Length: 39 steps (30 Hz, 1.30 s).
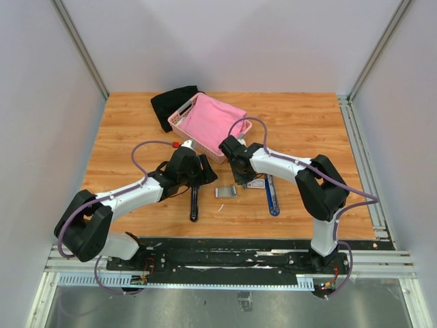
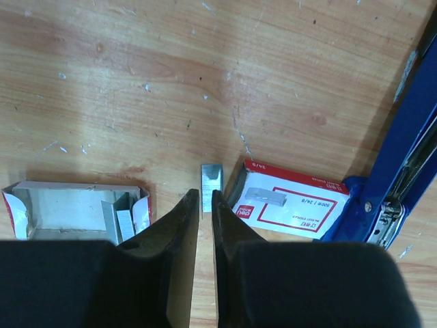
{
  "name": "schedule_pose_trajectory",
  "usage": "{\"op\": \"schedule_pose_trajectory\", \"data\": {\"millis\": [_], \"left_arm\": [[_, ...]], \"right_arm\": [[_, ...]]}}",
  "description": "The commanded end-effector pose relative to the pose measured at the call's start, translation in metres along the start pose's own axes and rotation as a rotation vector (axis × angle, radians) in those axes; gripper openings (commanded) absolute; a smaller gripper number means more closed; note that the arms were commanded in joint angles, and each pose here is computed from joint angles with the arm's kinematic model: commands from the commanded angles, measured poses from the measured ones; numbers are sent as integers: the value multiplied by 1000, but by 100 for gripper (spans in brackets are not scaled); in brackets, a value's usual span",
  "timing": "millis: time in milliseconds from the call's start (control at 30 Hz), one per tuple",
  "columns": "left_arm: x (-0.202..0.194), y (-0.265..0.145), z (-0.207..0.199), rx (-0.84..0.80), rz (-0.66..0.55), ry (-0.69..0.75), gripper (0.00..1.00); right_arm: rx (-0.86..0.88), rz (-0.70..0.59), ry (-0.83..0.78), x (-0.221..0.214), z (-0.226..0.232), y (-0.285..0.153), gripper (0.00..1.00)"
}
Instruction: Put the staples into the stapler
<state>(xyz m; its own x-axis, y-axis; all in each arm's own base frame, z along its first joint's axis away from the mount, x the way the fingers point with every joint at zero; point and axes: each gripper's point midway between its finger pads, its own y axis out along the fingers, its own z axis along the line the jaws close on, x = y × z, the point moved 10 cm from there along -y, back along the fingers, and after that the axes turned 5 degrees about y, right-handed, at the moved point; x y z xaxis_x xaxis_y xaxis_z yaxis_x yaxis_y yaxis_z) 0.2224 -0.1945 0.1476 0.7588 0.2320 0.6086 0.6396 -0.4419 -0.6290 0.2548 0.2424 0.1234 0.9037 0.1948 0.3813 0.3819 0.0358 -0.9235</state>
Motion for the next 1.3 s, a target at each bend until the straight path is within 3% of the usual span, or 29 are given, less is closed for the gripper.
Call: {"op": "schedule_pose_trajectory", "data": {"millis": [0,400,567,700,900,1267], "left_arm": [[6,-3,1,7,-54,10,64],[6,-4,1,13,-52,8,64],[8,-9,0,4,-74,5,65],[11,-21,0,-30,-108,-19,68],[22,-59,-12,-169,-179,-62,75],[63,-140,-74,-714,-314,27,86]], "right_arm": [[-27,-4,-28,5,3,0,14],[-26,20,-36,5,6,9,12],[-9,45,-12,4,4,13,1],[50,18,32,13,-3,-5,1],[372,-63,111,31,-18,-68,0],[1012,-364,46,46,-36,-218,0]]}}
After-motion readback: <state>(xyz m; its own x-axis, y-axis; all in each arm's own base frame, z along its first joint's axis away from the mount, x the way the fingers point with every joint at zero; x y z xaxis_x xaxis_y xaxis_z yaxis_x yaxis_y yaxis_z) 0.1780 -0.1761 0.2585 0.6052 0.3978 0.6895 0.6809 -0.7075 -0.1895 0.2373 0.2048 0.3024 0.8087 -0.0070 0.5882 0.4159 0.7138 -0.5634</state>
